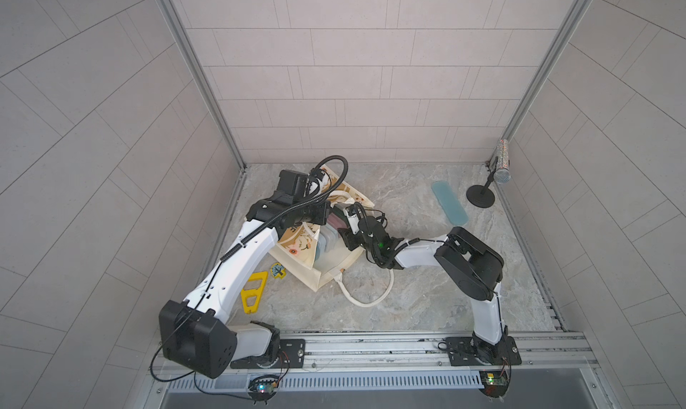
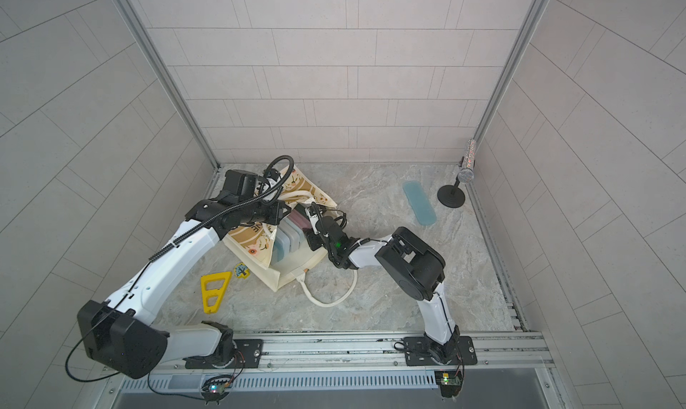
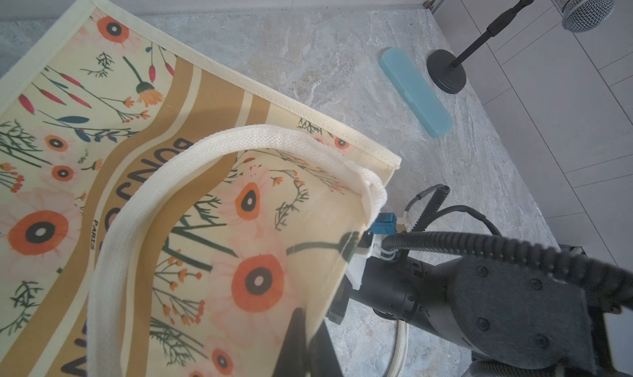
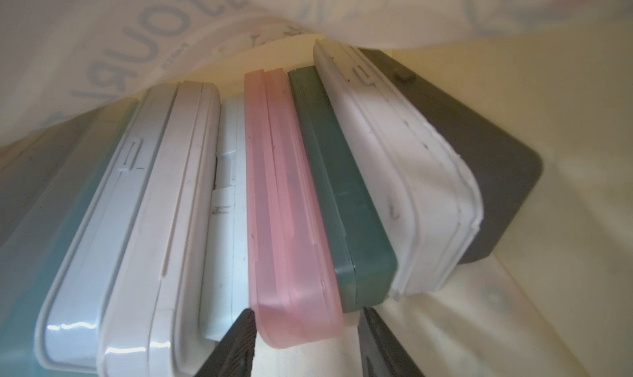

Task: Take out the pencil case from the canvas bag
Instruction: Pick up the pencil case from the canvas bag.

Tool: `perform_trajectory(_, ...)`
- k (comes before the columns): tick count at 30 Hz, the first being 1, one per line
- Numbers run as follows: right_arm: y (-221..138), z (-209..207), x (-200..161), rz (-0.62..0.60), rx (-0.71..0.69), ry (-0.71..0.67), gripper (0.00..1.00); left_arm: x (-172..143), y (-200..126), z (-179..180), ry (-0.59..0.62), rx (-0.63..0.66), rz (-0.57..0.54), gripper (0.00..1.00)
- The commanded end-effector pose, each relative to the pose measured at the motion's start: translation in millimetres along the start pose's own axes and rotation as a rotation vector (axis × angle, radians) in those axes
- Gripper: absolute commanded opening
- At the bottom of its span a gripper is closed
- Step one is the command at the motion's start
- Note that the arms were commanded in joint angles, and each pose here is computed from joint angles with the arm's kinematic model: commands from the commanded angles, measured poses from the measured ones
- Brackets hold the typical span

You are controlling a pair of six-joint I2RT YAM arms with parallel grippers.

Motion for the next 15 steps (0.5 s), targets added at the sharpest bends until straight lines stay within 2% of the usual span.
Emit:
perform_trajectory(1,8.3,1.8,0.5,0.0,0.024,0.017,0.51,9.9,-9.5,-19.5,0.027,-0.099,-0.047,0.0)
perform_trajectory(10,21.2,-12.6,-11.0,0.051,0.033,-0.004,0.6,9.8,-9.2,-20.4,0.027,-0.106,-0.044,0.0)
perform_trajectory(15,25.7,-8.6,-13.2,0.065,0.063,-0.01,0.55,9.9,-9.4,-20.5,0.027,-0.106,-0.045,0.0)
Point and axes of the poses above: each gripper's point midway between its finger pads, its own y axis out along the fingers, its own z axis along the line the jaws close on, x = y × z, the point moved 3 cm from there along -y, back along the fingers, and after that the axes turned 13 degrees about -y, right-handed, at the moved point
